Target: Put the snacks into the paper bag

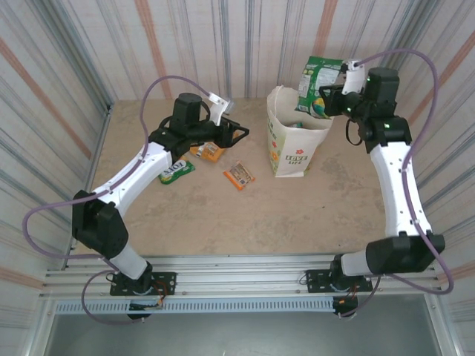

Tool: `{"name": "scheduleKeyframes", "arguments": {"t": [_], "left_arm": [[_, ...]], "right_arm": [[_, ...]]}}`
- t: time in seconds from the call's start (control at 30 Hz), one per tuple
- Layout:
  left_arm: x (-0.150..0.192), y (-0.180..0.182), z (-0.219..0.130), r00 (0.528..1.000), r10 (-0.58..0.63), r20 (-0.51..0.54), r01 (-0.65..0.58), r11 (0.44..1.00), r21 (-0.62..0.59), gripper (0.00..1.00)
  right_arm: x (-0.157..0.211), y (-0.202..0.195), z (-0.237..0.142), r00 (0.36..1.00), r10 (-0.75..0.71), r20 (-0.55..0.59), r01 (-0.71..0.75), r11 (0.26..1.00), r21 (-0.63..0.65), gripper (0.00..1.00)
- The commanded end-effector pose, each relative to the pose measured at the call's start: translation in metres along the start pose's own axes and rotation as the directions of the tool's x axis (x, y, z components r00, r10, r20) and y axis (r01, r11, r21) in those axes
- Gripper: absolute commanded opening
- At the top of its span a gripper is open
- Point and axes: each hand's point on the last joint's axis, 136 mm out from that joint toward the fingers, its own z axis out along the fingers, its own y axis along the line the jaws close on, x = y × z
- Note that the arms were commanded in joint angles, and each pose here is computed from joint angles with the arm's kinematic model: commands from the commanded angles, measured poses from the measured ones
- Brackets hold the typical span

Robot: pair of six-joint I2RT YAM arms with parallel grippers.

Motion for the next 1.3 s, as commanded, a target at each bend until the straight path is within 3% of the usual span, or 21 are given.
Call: {"name": "scheduleKeyframes", "arguments": {"t": [0.0, 0.3, 0.53, 0.9, 1.0, 1.1, 1.27], "left_arm": [[-0.002, 0.001, 0.001, 1.000, -0.003, -0.015, 0.003, 1.000, -0.021, 0.52], [0.011, 0.008, 0.005, 0.998, -0.025, -0.060, 0.023, 0.999, -0.036, 0.52], [0.019, 0.009, 0.007, 0.996, -0.038, -0.075, 0.035, 0.999, -0.037, 0.52], [0.023, 0.011, 0.009, 0.995, -0.047, -0.086, 0.044, 0.998, -0.040, 0.52], [0.026, 0.011, 0.010, 0.994, -0.052, -0.096, 0.049, 0.998, -0.040, 0.52], [0.029, 0.013, 0.010, 0.993, -0.059, -0.105, 0.055, 0.998, -0.044, 0.52], [0.032, 0.014, 0.011, 0.990, -0.071, -0.118, 0.065, 0.997, -0.050, 0.52]], "right_arm": [[0.005, 0.005, 0.010, 0.995, -0.088, -0.054, 0.089, 0.996, 0.009, 0.00], [0.053, 0.010, 0.036, 0.934, -0.177, -0.311, 0.187, 0.982, 0.003, 0.00], [0.063, 0.019, 0.035, 0.909, -0.214, -0.359, 0.219, 0.975, -0.027, 0.00], [0.078, 0.019, 0.080, 0.875, -0.209, -0.437, 0.189, 0.978, -0.089, 0.01], [0.082, 0.016, 0.089, 0.870, -0.194, -0.454, 0.178, 0.981, -0.079, 0.06], [0.078, 0.013, 0.089, 0.871, -0.184, -0.455, 0.181, 0.982, -0.050, 0.24], [0.056, 0.017, 0.065, 0.897, -0.186, -0.401, 0.195, 0.981, -0.019, 0.36]]}}
